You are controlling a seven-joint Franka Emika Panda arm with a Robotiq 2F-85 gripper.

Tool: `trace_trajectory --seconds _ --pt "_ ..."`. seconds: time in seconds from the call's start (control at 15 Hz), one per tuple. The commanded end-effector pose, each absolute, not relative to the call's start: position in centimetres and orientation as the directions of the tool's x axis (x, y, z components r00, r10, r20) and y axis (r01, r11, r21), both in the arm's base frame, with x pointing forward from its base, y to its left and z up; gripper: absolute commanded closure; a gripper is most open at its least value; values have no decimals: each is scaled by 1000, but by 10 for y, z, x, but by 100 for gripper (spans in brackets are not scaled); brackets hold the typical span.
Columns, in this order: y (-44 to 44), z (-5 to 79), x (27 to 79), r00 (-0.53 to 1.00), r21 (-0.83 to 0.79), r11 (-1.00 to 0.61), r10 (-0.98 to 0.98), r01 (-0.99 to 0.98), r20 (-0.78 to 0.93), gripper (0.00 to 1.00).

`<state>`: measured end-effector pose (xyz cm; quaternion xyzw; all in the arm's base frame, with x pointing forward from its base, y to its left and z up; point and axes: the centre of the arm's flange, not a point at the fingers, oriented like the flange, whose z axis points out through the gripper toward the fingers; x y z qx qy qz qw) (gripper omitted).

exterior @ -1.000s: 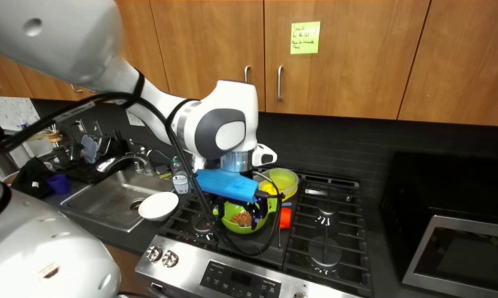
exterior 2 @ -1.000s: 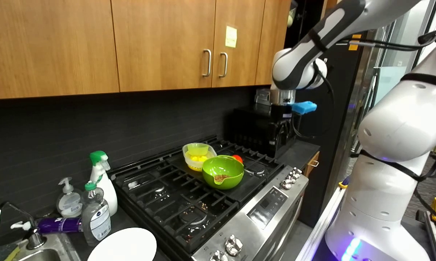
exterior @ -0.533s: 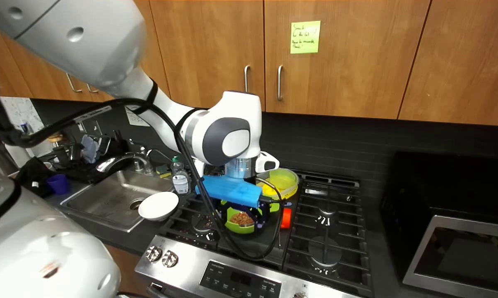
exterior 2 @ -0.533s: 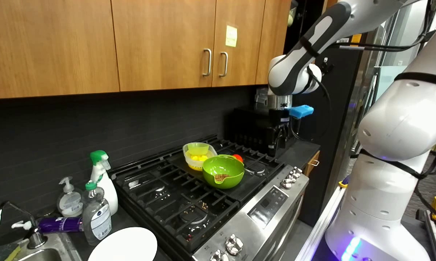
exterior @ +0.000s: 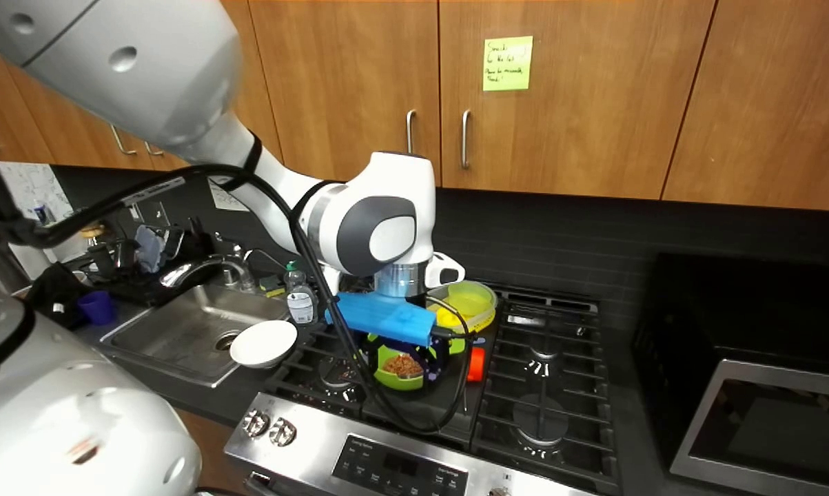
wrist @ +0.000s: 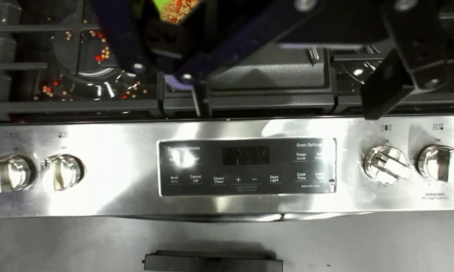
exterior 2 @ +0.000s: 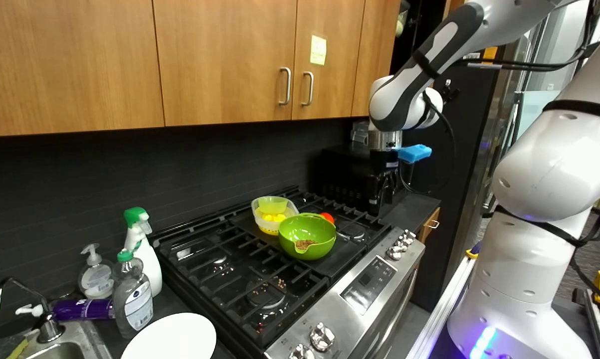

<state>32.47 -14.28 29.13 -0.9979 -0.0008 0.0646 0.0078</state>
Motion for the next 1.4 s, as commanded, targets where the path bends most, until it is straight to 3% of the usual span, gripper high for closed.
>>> trace_trajectory --seconds 0.0,0.6,1.33 --pt "-144 289 328 992 -14 -1000 0 -2 -128 0" --pt "-158 234 346 1000 -9 -1000 2 2 -30 0" --pt "-184 170 322 977 -5 -998 53 55 206 0"
